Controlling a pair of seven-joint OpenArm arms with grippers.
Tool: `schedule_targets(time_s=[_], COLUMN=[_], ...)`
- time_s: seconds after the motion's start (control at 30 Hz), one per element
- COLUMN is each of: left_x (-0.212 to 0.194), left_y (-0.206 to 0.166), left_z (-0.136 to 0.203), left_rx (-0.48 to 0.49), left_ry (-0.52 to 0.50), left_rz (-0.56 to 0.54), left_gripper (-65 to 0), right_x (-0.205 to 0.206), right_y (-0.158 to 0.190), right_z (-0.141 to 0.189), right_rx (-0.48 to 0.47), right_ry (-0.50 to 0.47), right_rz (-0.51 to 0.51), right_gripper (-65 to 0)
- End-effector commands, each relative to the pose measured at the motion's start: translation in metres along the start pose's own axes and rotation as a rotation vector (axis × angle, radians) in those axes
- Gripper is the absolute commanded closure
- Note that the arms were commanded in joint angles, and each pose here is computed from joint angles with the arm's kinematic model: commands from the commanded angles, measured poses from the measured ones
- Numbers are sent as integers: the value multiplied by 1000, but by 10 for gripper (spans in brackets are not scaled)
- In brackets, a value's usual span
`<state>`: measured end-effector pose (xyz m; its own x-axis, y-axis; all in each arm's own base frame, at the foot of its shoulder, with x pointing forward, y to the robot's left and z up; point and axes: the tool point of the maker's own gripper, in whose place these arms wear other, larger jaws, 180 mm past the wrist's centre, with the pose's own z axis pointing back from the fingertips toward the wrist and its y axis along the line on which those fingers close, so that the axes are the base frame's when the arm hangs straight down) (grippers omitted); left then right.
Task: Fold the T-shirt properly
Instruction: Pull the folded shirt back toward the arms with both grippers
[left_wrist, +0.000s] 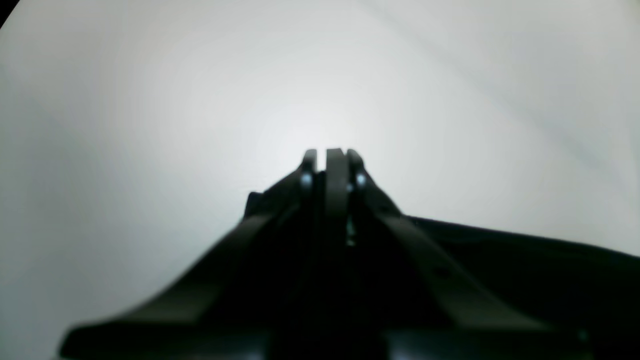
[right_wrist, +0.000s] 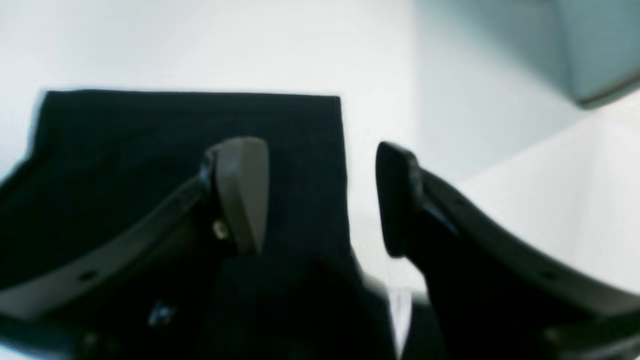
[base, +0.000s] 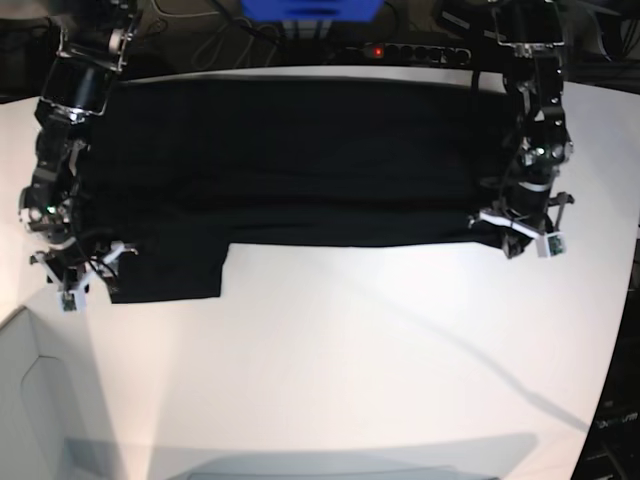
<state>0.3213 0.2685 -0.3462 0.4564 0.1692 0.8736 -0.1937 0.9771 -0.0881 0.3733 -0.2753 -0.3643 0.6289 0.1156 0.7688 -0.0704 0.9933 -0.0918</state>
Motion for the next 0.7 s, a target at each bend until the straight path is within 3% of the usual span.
schedule_targets(time_s=[0.0, 0.1, 0.3, 0.67], left_x=[16, 16, 21, 28], left_y=[2, 2, 17, 31], left_z=[0, 1, 3, 5], left_rx=[1, 3, 41, 71], left_ry=[-51, -51, -67, -83], left_rz=[-10, -9, 12, 18], left_gripper=[0, 0, 0, 0], right_x=[17, 8, -18, -47], right_y=[-7, -10, -25, -14], right_z=[-2, -17, -29, -31], right_rx=[-10, -1, -72, -59], right_ry=[-28, 41, 168, 234], right_rz=[6, -28, 47, 65], right_gripper=[-348, -348, -349, -334])
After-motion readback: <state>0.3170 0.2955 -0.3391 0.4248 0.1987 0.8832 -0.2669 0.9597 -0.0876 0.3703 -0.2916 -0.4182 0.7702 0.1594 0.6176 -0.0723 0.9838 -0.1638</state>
